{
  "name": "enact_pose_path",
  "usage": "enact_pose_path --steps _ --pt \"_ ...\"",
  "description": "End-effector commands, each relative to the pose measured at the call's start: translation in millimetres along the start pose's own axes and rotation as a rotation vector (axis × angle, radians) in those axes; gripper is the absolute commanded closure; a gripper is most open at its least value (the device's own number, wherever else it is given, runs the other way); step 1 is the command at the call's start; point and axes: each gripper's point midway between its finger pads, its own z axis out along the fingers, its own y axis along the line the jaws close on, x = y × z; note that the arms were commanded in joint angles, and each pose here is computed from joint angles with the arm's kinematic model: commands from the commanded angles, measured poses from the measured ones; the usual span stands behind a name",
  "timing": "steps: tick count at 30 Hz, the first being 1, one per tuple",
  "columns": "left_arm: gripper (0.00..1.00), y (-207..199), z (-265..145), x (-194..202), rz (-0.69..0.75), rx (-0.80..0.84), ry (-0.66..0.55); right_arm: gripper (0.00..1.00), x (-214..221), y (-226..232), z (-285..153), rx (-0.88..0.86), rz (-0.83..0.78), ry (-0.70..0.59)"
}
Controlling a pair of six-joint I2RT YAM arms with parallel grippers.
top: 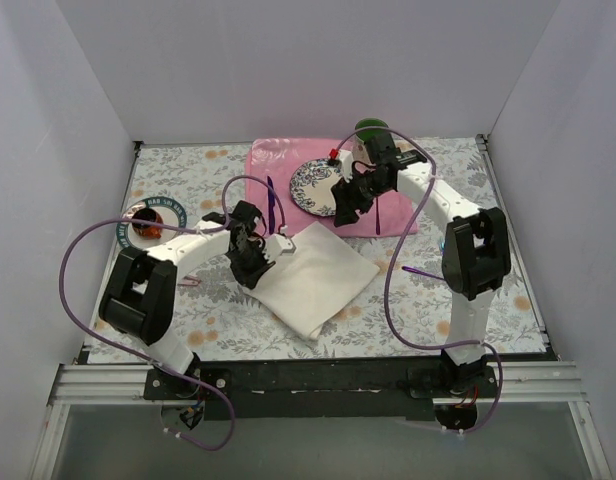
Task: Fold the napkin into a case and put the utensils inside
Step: Pick up the crumpled napkin from the center of the board.
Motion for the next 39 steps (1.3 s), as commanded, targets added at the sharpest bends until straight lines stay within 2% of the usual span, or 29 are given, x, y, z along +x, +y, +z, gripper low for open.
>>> enact_pose_path --steps 1,3,7,8,10,11,14,15,17,19,22,23,31,34,37,39 --pt "1.00 1 -3 27 0.150 0.010 0.048 0.34 -29 3 18 -0.013 -0.008 -0.063" --pt "0.99 13 -1 28 0.183 -0.062 0.043 0.35 -27 5 32 -0.001 -0.005 -0.051" --pt "0.86 31 -2 19 0.152 -0.131 0.018 0.44 -10 14 49 -0.023 0.002 0.025" --pt "0.77 31 -3 15 0.115 -0.123 0.003 0.48 -3 17 51 -0.036 0.003 0.047" --pt "0.73 40 -5 12 0.039 -0.104 -0.012 0.56 22 28 55 -0.061 -0.006 0.102" --pt "0.67 45 -11 -1 0.000 -0.089 -0.056 0.58 26 34 54 -0.066 -0.030 0.109" --pt "0.62 67 -22 -15 -0.106 -0.071 -0.117 0.62 57 45 60 -0.070 -0.083 0.188" --pt "0.62 71 -21 -14 -0.188 -0.042 -0.132 0.63 65 45 62 -0.057 -0.108 0.213" --pt "0.58 76 -26 -19 -0.247 -0.015 -0.158 0.68 81 52 69 -0.060 -0.134 0.245" --pt "0.46 83 -30 -24 -0.312 0.011 -0.190 0.69 89 53 73 -0.047 -0.151 0.266" --pt "0.42 91 -37 -28 -0.381 0.023 -0.226 0.73 104 60 82 -0.062 -0.168 0.309" --pt "0.34 92 -38 -29 -0.394 0.026 -0.234 0.73 108 67 85 -0.078 -0.178 0.325" --pt "0.30 93 -43 -28 -0.445 0.050 -0.253 0.73 158 139 68 -0.280 -0.242 0.435" --pt "0.30 87 -42 -27 -0.443 0.073 -0.254 0.71 163 175 53 -0.421 -0.247 0.420" --pt "0.30 82 -42 -24 -0.440 0.081 -0.256 0.68 147 189 40 -0.479 -0.226 0.371" --pt "0.30 80 -46 -24 -0.435 0.072 -0.266 0.66 110 173 28 -0.431 -0.178 0.259"
